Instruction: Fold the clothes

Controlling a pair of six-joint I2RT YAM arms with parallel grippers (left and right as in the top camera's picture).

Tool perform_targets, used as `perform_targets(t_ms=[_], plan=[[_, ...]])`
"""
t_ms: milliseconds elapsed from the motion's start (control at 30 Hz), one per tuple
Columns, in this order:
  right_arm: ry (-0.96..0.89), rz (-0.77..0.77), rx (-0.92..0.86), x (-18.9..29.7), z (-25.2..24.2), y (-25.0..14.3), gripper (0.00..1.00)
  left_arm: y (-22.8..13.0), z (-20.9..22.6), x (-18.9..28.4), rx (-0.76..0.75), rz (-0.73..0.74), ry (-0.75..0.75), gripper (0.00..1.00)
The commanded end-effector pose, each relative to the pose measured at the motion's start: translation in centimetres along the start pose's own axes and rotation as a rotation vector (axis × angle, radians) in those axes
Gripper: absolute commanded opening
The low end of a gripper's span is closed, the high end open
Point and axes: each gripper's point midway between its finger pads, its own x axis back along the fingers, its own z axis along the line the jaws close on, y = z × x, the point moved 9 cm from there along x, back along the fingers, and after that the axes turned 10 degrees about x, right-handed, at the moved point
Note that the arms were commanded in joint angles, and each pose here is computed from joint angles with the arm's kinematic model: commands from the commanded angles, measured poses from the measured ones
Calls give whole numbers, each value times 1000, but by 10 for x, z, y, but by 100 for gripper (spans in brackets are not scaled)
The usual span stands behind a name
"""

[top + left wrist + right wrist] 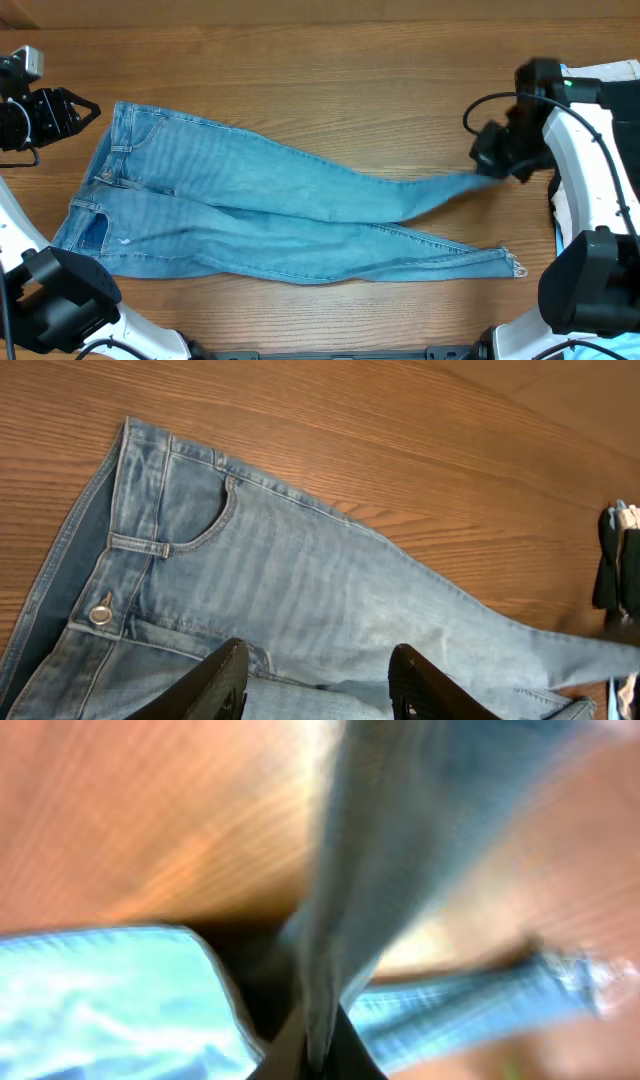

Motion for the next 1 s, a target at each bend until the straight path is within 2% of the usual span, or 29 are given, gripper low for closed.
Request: perform_targets(t_ms=[0,33,67,133,167,200,367,500,767,967], plan=[[63,-168,-35,-6,10,35,9,3,-14,12,-65,-43,-18,50],[88,-234,-28,-9,14,49,22,3,-14,12,-66,-44,-18,49],[102,-288,-18,-11,17,60,43,3,-14,12,-66,-44,-18,50],[112,-381,-9,-17,20,81,47,2,-14,12,-65,-43,-17,50],[108,-398,-12,-17,19,84,59,2,-14,12,-65,-43,-18,50],[100,-407,-24,-17,13,88,64,2,-14,12,-65,-42,-18,52],[17,-347,-117,-16,-33,87,65,2,-15,11,-69,-38,-19,53],[69,-296,-182,-26,-63,89,61,2,-28,2,-151,-17,-31,49],[176,-244,-130,-87,-45,110,59,-5,-61,-30,-272,79,84,50],[147,-204,-126,-111,-34,109,53,-10,-78,-44,-327,119,144,50]])
